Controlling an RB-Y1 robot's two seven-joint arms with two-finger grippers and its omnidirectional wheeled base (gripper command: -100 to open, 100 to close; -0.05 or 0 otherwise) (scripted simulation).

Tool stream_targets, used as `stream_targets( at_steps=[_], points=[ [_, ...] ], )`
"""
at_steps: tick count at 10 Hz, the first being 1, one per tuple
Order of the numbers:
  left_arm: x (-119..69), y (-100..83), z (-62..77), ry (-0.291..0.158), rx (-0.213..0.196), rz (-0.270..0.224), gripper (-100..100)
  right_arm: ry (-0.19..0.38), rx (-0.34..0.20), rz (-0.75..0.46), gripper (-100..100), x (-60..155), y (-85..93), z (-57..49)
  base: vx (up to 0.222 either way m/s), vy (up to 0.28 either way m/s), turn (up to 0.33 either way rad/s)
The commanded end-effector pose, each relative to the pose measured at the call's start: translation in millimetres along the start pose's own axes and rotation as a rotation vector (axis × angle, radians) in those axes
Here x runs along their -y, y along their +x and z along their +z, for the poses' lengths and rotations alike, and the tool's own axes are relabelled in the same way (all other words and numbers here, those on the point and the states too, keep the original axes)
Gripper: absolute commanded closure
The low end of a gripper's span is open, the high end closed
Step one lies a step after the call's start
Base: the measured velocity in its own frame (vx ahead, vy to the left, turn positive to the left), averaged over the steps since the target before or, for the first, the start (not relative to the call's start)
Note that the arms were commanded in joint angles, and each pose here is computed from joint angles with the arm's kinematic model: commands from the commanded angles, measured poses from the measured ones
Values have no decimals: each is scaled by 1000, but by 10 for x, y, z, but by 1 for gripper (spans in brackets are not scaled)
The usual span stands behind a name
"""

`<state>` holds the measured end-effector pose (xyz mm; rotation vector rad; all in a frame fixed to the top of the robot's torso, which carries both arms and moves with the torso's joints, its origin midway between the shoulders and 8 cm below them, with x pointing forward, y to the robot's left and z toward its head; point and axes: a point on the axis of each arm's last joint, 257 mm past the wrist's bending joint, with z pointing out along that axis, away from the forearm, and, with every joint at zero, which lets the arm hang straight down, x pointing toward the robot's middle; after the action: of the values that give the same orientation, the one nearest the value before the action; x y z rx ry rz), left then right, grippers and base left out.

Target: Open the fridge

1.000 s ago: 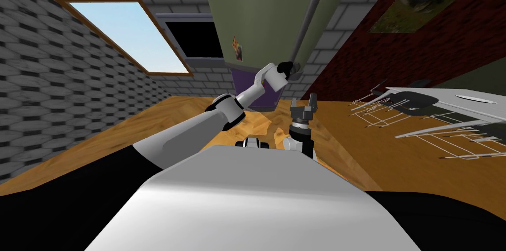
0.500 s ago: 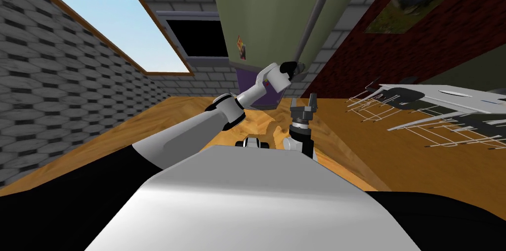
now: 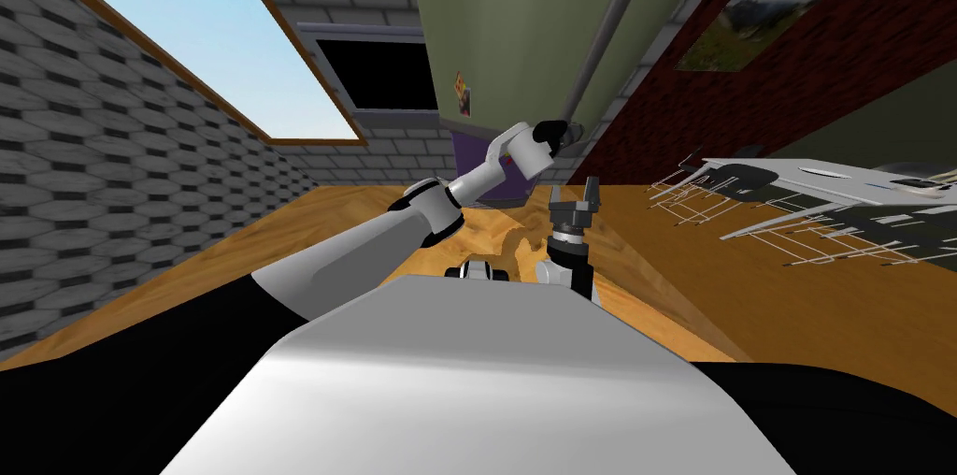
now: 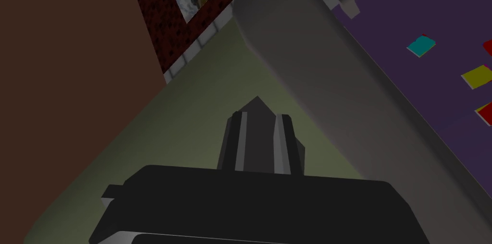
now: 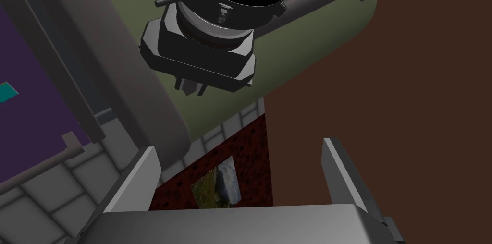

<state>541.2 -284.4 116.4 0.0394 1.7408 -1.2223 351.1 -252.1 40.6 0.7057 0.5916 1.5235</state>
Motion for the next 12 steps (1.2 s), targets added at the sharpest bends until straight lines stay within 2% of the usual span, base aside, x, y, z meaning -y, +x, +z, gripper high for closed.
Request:
stream_targets(
  at_steps=[1, 2, 3, 6, 7, 8, 11, 12],
  points=[
    [170, 18, -22, 36, -7, 1, 100, 0, 0, 0, 0, 0, 0, 0, -42, 258, -49],
    [280, 95, -42, 59, -24, 2, 100, 0, 0, 0, 0, 0, 0, 0, -64, 273, -56],
    [280, 95, -42, 59, -24, 2, 100, 0, 0, 0, 0, 0, 0, 0, -42, 220, -47],
    [494, 256, -92, 104, -59, 5, 100, 0, 0, 0, 0, 0, 0, 0, -13, 248, -53],
    [494, 256, -92, 104, -59, 5, 100, 0, 0, 0, 0, 0, 0, 0, -25, 265, -32],
    [597, 340, -122, 127, -78, 6, 100, 0, 0, 0, 0, 0, 0, 0, -41, 262, -56],
    [699, 426, -155, 149, -97, 7, 100, 0, 0, 0, 0, 0, 0, 0, -36, 234, -40],
    [780, 499, -185, 130, -127, 13, -100, 0, 0, 0, 0, 0, 0, 0, 0, 62, -41]
  ],
)
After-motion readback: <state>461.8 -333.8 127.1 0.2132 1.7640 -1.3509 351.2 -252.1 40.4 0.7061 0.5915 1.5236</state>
